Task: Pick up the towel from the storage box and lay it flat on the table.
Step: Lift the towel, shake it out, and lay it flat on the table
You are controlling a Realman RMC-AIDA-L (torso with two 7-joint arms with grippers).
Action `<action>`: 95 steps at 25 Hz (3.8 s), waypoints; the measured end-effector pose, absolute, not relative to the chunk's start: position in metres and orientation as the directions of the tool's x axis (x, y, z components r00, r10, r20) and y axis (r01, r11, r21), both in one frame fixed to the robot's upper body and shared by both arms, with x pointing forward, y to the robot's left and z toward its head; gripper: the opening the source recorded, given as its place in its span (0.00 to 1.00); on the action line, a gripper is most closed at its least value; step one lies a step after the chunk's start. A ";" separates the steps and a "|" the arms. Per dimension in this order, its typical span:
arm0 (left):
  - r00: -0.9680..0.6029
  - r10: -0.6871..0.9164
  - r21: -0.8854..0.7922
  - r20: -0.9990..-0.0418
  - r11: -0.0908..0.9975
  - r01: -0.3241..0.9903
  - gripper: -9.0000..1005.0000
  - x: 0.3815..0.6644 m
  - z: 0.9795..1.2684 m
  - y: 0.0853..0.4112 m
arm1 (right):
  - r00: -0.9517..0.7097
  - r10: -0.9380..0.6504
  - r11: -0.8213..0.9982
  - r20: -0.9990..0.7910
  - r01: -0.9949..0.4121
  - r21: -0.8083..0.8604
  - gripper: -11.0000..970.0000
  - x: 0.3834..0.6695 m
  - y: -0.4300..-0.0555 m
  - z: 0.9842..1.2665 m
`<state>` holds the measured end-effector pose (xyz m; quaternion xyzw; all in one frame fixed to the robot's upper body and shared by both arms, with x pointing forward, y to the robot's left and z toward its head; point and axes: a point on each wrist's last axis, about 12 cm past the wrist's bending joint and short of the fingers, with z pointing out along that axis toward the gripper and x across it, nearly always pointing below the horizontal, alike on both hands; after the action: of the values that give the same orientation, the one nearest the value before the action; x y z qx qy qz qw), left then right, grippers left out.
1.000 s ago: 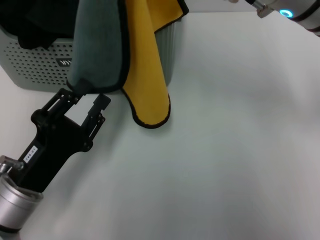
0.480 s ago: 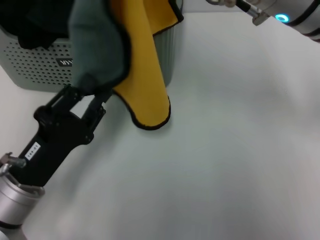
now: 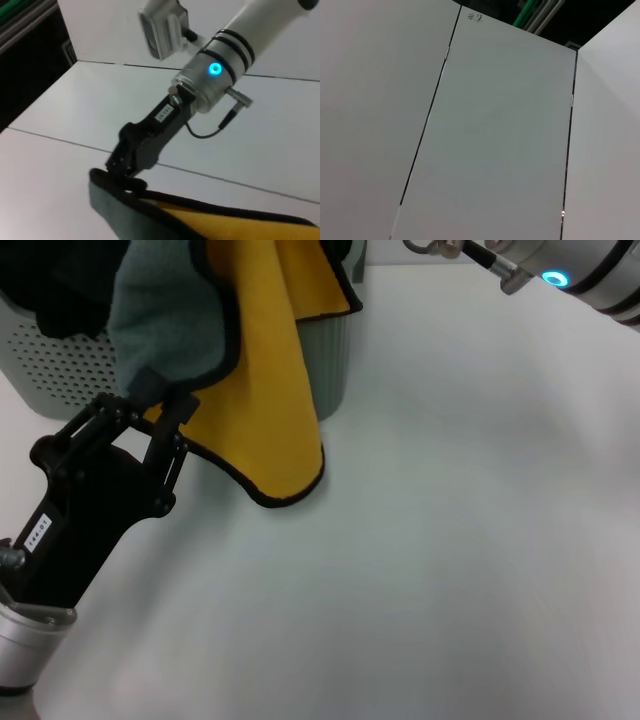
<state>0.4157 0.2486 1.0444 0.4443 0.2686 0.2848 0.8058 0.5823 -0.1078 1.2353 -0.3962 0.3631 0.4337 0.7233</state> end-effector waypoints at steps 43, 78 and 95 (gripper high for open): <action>0.561 0.826 0.931 -0.055 0.246 -0.270 0.30 0.443 1.036 0.239 | 0.297 0.433 0.283 -0.851 -0.941 -0.184 0.02 0.578 -0.102 1.242; 0.744 0.557 0.790 -0.368 0.610 -0.066 0.31 0.427 1.050 0.226 | 0.299 0.401 0.369 -0.866 -0.918 -0.146 0.02 0.592 -0.112 1.230; 0.800 0.240 0.694 -0.550 0.663 0.279 0.19 0.426 1.051 0.223 | 0.305 0.387 0.436 -0.870 -0.892 -0.119 0.02 0.604 -0.121 1.227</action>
<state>0.4258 0.2226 1.0509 0.4101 0.3163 -0.0113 0.8553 0.6040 -0.1213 1.2266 -0.3124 0.4039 0.4293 0.7449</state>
